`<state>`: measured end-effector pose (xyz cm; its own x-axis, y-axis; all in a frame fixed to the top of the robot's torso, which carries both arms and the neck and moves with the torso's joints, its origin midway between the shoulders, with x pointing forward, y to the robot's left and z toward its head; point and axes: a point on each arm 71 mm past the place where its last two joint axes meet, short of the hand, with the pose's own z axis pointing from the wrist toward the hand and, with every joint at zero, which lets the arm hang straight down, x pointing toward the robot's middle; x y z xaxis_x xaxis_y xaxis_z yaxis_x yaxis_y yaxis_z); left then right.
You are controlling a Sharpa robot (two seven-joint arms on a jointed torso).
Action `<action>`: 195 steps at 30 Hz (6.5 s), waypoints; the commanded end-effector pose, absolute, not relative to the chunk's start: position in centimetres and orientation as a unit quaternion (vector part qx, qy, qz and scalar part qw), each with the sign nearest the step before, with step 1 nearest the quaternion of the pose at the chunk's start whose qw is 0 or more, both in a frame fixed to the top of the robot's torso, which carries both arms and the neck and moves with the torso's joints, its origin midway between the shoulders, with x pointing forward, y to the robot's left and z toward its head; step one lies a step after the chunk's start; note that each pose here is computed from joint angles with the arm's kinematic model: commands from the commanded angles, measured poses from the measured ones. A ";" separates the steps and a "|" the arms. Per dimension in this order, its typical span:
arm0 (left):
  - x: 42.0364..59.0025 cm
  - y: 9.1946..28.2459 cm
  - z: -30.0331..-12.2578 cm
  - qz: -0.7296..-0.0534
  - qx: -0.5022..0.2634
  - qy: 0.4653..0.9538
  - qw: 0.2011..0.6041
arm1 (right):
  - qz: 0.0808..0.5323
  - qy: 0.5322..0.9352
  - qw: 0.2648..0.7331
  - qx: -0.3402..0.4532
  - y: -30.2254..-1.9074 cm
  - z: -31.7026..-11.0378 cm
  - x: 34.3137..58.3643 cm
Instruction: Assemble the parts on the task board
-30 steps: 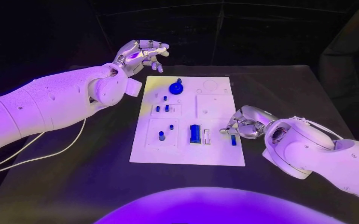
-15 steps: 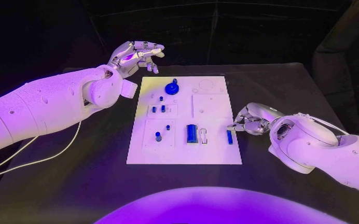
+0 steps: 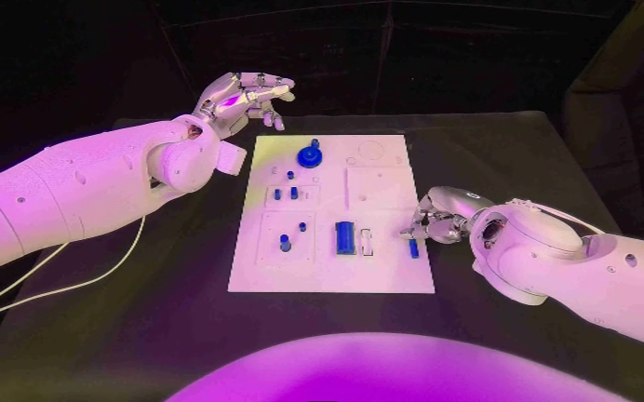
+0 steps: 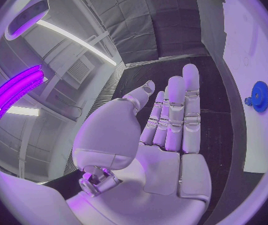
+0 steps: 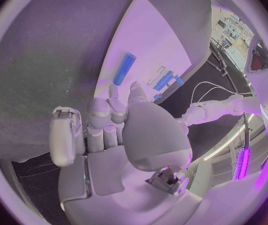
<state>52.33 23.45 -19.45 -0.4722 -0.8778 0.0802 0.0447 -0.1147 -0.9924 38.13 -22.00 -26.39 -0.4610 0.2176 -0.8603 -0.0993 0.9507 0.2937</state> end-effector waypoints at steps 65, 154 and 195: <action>52.3 23.5 -19.5 -0.651 -0.371 0.564 0.347 | 0.101 0.875 0.472 -0.040 -21.0 -27.1 37.4; 52.2 23.3 -19.5 -0.651 -0.371 0.569 0.339 | 0.206 0.862 0.450 0.115 -15.8 -27.0 37.7; 52.2 23.1 -19.7 -0.650 -0.370 0.575 0.330 | 0.210 0.857 0.459 0.107 -15.4 -27.0 38.0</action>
